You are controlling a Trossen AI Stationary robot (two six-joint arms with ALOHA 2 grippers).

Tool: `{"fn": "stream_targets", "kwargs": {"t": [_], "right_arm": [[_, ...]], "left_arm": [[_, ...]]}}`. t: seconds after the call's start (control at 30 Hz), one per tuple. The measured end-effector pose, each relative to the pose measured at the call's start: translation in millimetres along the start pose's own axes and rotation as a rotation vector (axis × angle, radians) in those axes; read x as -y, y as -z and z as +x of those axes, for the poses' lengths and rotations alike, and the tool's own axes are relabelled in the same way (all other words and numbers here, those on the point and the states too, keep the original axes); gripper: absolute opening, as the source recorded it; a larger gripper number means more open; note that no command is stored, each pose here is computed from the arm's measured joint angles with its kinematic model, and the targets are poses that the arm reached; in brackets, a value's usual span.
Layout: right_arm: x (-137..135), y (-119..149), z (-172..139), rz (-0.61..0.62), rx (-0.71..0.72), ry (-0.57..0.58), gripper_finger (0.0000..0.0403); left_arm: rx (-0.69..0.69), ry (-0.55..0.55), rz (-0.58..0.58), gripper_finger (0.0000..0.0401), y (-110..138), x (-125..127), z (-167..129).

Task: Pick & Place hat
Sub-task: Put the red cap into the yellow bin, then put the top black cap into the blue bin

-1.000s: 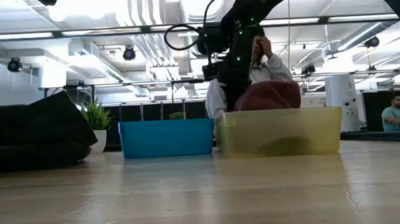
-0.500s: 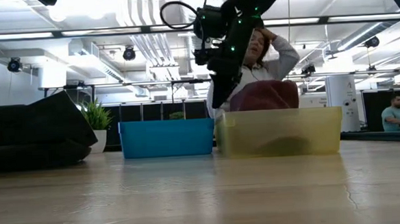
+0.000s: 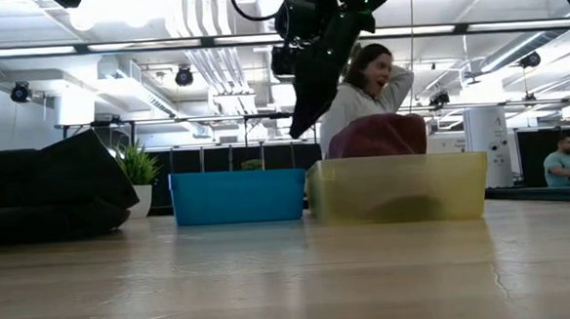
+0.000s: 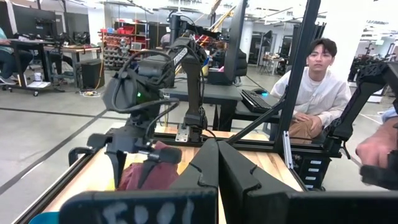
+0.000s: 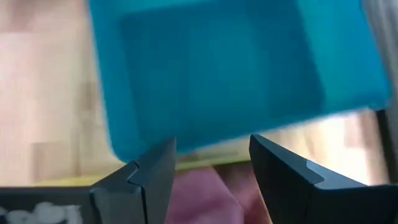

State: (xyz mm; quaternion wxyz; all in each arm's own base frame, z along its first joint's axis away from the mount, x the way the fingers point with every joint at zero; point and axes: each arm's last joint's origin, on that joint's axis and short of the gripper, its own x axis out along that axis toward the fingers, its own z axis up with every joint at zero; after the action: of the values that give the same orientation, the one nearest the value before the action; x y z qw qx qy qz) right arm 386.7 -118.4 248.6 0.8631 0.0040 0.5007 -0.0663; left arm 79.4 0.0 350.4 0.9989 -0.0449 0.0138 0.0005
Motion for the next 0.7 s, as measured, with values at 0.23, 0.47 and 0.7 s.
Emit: {"fn": "stream_targets", "kwargs": {"t": [0.23,0.47,0.7], "right_arm": [[-25.0,-18.7,-9.1,-0.143,0.093,-0.052,0.0199],[-79.5,-42.1,-16.2,-0.468,0.29,-0.075,0.0199],[-123.1,-52.5,0.2,-0.473,0.362,-0.131,0.0199]], "left_arm": [[0.0,0.0,0.0,0.0,-0.1,0.0,-0.1],[0.0,0.0,0.0,0.0,-0.1,0.0,-0.1],[0.0,0.0,0.0,0.0,-0.1,0.0,-0.1]]}}
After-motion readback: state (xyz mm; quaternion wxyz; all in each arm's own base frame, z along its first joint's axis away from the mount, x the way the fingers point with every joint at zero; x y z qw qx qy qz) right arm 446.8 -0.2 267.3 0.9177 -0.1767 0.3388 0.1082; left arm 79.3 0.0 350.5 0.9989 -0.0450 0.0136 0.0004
